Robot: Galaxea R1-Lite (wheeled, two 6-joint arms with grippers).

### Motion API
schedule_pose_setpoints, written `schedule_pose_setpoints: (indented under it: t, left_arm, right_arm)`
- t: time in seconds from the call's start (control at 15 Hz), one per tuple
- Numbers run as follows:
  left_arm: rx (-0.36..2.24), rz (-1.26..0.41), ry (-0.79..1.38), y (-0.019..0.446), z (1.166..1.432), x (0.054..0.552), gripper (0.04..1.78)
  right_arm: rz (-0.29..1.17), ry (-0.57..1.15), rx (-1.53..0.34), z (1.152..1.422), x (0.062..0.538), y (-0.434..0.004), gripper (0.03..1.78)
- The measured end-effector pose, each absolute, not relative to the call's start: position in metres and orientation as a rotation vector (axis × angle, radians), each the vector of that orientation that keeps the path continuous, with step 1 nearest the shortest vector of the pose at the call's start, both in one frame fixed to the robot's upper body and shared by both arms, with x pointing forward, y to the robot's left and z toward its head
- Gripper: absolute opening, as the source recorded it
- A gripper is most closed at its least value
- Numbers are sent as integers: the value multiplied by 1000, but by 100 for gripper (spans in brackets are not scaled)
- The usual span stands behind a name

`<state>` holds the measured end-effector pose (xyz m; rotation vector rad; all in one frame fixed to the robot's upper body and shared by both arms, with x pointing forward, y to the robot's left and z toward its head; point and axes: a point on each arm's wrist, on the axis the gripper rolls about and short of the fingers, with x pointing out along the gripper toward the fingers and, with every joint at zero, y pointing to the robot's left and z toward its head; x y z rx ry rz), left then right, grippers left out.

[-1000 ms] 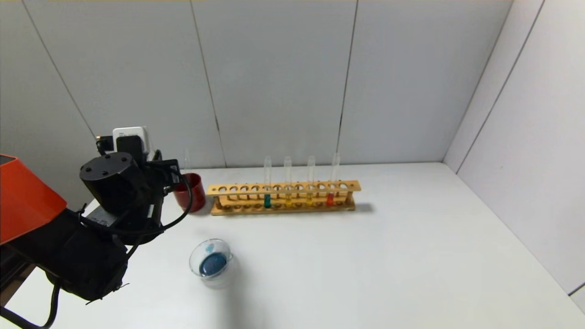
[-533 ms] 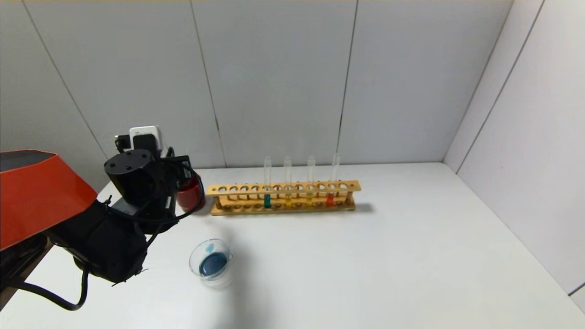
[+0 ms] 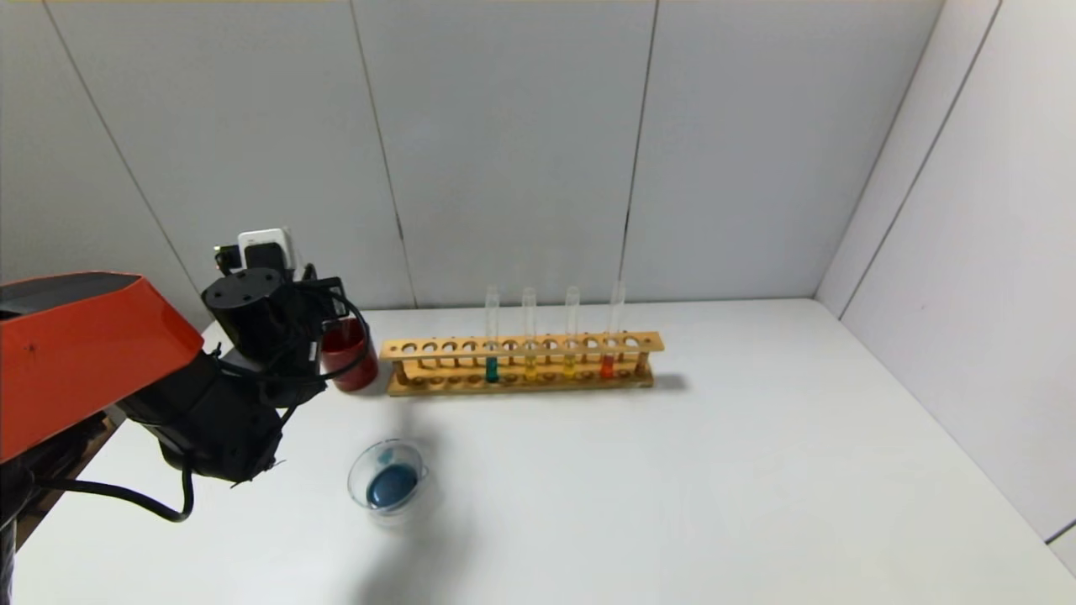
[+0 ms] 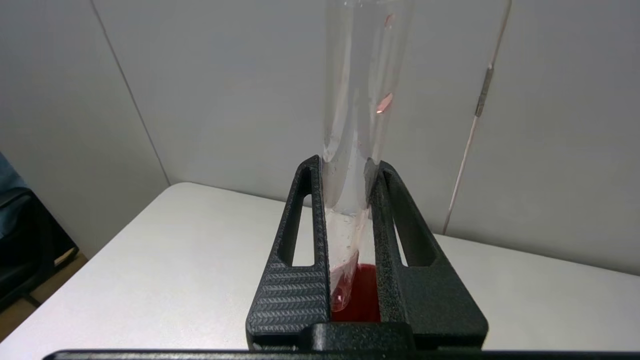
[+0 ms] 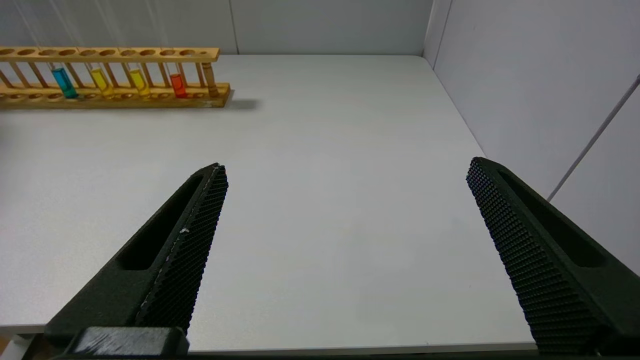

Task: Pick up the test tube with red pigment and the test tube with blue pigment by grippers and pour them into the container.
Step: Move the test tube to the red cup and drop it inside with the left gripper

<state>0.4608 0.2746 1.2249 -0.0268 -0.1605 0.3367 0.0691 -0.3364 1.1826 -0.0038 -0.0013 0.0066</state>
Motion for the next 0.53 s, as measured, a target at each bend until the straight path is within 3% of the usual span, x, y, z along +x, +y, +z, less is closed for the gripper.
schedule_pose_setpoints:
  t: [0.53]
  left_arm:
    - [-108, 322, -127, 278, 1201, 477, 30]
  right_arm:
    - [6, -1, -4, 1183, 69, -336, 175]
